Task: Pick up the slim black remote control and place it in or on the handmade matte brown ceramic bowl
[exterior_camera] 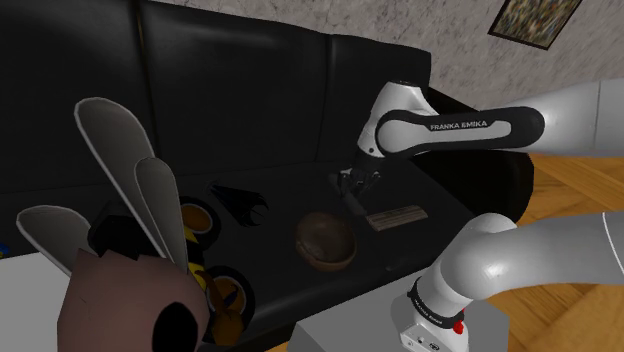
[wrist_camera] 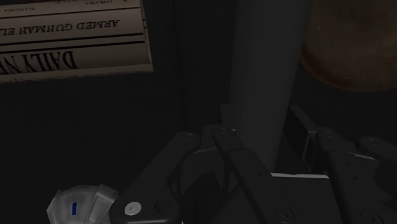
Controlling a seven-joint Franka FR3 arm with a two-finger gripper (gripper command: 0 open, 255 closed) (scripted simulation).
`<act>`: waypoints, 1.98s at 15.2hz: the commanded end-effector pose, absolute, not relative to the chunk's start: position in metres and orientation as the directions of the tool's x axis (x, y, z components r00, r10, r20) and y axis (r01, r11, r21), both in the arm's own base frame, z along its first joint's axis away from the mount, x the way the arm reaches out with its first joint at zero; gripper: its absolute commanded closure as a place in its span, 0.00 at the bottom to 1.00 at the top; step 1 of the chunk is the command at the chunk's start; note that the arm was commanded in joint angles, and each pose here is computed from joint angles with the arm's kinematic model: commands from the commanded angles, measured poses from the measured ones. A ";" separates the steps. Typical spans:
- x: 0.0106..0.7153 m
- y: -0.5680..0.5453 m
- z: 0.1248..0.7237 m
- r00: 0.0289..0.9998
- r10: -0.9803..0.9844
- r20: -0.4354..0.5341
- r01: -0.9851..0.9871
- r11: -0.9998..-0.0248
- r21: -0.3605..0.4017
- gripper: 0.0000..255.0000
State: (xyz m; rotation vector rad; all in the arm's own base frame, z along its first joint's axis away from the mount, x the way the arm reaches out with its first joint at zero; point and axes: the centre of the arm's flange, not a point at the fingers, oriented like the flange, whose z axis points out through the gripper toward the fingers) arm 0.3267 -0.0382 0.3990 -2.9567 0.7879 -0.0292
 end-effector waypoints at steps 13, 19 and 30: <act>0.303 0.038 0.432 0.867 -0.497 -0.003 -0.496 -0.864 -0.083 1.00; 0.282 0.107 0.422 0.867 -0.497 -0.003 -0.496 -0.864 -0.083 1.00; 0.282 0.107 0.368 0.867 -0.497 -0.003 -0.496 -0.864 -0.083 1.00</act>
